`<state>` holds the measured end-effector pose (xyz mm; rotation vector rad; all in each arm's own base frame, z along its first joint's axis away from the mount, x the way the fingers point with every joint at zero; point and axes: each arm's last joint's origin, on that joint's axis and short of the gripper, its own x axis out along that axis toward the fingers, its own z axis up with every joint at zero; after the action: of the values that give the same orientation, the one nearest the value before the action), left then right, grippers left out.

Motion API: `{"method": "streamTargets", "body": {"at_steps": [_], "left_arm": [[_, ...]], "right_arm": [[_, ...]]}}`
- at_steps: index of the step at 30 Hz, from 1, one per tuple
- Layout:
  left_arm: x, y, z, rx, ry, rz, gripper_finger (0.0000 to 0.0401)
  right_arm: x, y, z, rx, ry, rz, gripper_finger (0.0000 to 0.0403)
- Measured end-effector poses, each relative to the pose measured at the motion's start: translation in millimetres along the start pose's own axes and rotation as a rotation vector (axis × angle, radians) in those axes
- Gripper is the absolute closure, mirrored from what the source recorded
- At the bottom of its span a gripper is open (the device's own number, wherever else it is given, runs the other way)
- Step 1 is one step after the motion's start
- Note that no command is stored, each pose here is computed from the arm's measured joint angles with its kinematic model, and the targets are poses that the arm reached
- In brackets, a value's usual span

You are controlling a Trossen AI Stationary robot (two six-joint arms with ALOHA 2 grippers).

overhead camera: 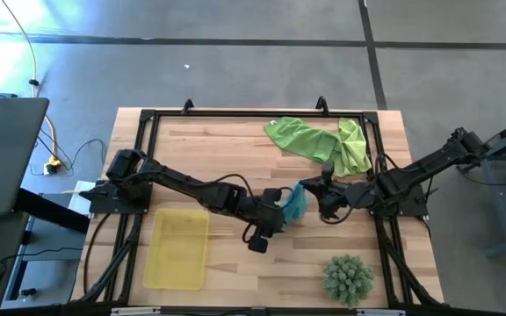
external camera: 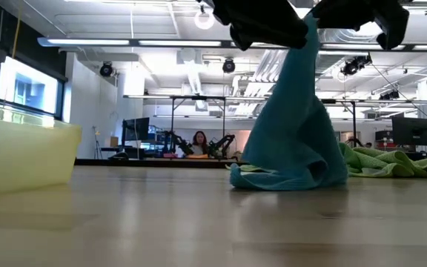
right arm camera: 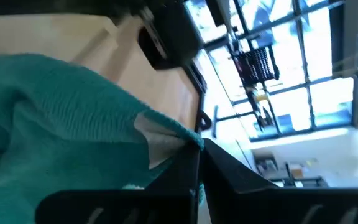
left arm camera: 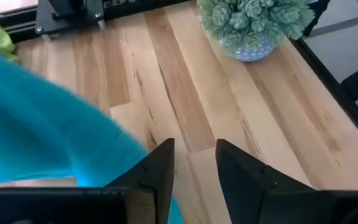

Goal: Roll microfiber towels into tight, uniform cylinder then place into a basket
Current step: Roll the blue microfiber towel

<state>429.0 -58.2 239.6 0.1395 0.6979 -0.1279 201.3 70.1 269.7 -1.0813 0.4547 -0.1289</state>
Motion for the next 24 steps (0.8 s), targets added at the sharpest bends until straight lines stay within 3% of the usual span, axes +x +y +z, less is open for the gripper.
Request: {"method": "streamTargets", "body": {"at_steps": [4, 7, 13, 24], "left_arm": [[1, -2, -3, 0.007, 0.021, 0.071, 0.0295], [0, -1, -4, 0.014, 0.040, 0.187, 0.0295], [-8, -5, 5, 0.142, 0.017, 0.363, 0.0295], [-4, 6, 11, 0.120, -0.076, 0.279, 0.0295]], "right_arm": [[0, 0, 1, 0.004, -0.018, 0.013, 0.0403], [0, 2, 2, 0.024, -0.061, 0.050, 0.0403], [-1, 6, 1, 0.066, -0.086, 0.126, 0.0403], [-1, 4, 4, 0.085, -0.129, 0.129, 0.0403]]}}
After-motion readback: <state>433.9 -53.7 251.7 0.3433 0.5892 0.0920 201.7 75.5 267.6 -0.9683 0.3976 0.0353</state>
